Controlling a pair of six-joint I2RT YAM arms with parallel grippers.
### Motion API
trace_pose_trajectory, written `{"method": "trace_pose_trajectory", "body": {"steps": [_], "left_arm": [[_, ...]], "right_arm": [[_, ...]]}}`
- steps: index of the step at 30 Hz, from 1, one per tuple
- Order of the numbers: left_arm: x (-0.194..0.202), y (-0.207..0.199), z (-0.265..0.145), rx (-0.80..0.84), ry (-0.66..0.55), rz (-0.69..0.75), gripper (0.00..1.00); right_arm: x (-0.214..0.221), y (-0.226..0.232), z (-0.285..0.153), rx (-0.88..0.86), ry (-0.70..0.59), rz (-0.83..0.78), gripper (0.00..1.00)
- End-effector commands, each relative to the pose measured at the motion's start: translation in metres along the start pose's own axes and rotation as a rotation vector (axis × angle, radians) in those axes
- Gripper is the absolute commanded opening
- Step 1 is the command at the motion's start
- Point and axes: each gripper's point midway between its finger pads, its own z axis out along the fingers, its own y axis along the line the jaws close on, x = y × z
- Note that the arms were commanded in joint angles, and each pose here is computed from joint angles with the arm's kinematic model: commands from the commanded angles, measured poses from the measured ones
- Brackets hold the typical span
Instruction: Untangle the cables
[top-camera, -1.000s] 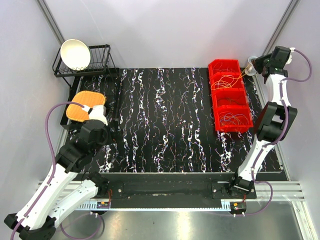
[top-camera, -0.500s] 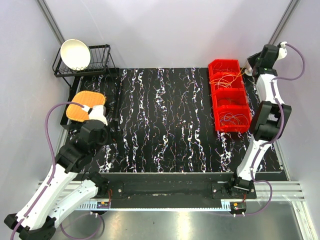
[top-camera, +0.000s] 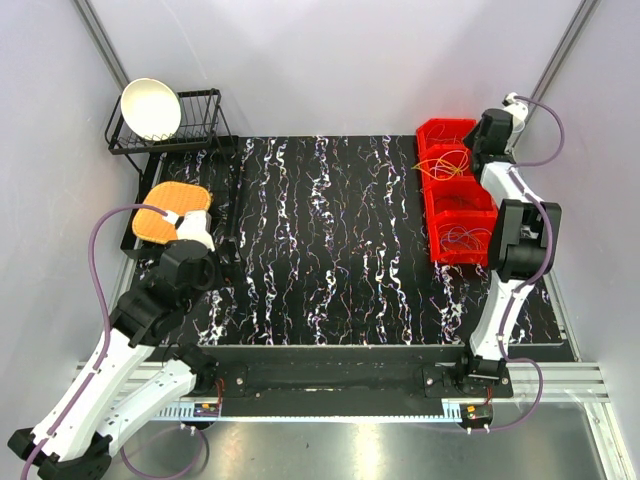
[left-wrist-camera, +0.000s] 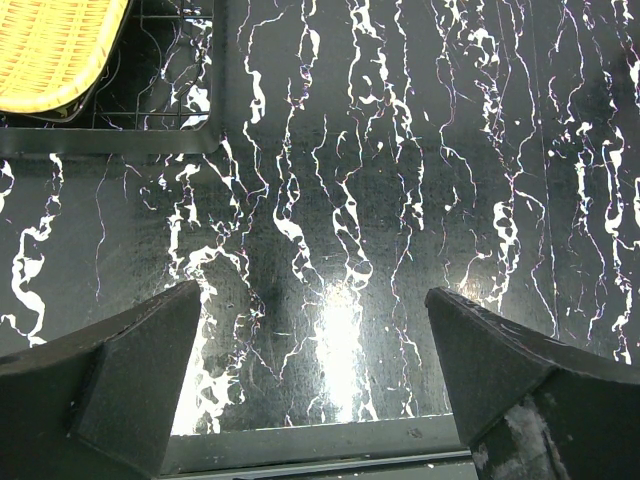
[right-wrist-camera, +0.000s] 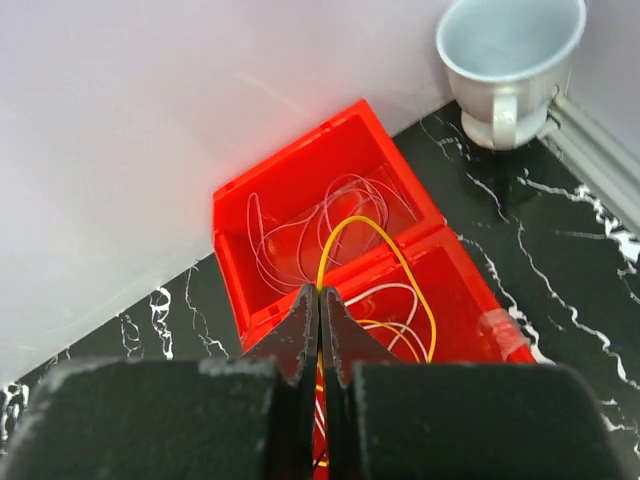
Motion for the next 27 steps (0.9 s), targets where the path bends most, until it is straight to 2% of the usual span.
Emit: {"method": "trace_pose_trajectory", "body": {"steps": [1, 8, 22, 25, 27], "left_arm": [[-0.010, -0.006, 0.001, 0.030, -0.045, -0.009, 0.99], [-0.010, -0.007, 0.002, 0.034, -0.040, -0.007, 0.99], [-0.011, -0.006, 0.000, 0.033, -0.047, -0.009, 0.99], [-0.012, -0.006, -0.001, 0.035, -0.050, -0.011, 0.99], [-0.012, -0.006, -0.002, 0.037, -0.056, -0.012, 0.99]], "right_arm": [[-0.064, 0.032, -0.023, -0.033, -0.200, -0.085, 0.00], [-0.082, 0.013, -0.021, 0.175, -0.313, -0.182, 0.00], [-0.087, 0.030, 0.019, 0.158, -0.367, -0.295, 0.00], [-0.075, 0.023, 0.017, 0.157, -0.381, -0.350, 0.00], [-0.051, 0.018, 0.017, 0.135, -0.345, -0.386, 0.00]]}}
